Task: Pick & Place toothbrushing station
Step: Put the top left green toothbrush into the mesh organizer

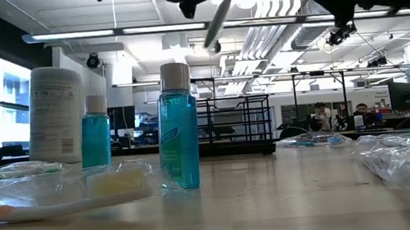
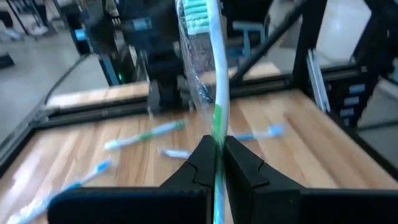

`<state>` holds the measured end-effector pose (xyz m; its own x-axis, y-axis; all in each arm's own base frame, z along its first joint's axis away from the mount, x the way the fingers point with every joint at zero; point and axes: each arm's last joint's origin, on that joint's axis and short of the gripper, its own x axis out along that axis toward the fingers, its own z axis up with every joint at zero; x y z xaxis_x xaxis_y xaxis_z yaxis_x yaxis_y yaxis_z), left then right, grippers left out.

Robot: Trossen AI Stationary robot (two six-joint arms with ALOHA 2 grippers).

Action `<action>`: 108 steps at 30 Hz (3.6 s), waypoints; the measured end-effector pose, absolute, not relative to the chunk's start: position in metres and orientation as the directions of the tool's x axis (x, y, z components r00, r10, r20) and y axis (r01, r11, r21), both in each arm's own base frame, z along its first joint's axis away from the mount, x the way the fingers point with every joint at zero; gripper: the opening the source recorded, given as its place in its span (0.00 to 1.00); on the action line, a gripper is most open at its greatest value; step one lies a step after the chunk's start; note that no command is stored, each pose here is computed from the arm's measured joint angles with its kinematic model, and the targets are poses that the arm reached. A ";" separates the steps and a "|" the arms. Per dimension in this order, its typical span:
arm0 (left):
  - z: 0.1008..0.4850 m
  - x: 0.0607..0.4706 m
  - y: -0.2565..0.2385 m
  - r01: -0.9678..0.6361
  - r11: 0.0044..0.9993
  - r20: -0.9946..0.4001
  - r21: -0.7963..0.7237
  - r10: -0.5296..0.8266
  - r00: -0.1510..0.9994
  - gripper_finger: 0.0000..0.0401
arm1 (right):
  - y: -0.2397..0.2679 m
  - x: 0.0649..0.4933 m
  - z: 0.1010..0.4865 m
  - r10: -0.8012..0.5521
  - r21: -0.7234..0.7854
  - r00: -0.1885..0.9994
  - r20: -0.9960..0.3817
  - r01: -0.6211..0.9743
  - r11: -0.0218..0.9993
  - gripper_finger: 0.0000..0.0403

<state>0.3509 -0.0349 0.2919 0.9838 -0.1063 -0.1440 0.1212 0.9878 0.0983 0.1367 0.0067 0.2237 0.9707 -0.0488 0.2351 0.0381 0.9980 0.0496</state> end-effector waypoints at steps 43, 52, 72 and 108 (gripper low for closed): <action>0.254 0.386 -0.059 -0.016 0.991 -0.124 0.131 0.033 0.992 0.02 | 0.040 0.231 0.212 0.172 -0.160 0.973 0.152 -0.148 0.976 0.65; 0.253 0.384 -0.067 -0.065 0.980 -0.141 0.188 0.093 0.986 0.02 | 0.040 0.232 0.208 0.171 -0.161 0.979 0.108 -0.153 0.975 0.58; 0.251 0.383 -0.067 -0.084 0.977 -0.160 0.198 0.116 0.980 0.11 | 0.040 0.232 0.206 0.169 -0.237 0.981 0.093 -0.143 0.961 0.03; 0.319 0.280 -0.045 -0.256 0.963 -0.457 0.087 0.267 0.849 0.69 | 0.016 0.222 0.290 -0.317 -0.182 0.929 -0.192 0.284 0.941 0.03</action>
<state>0.2802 -0.0449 0.3186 0.8485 0.2670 -0.4568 -0.2562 0.9627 0.0868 0.2223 0.0163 0.2904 0.9285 -0.3175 -0.1924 0.2842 0.9414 -0.1817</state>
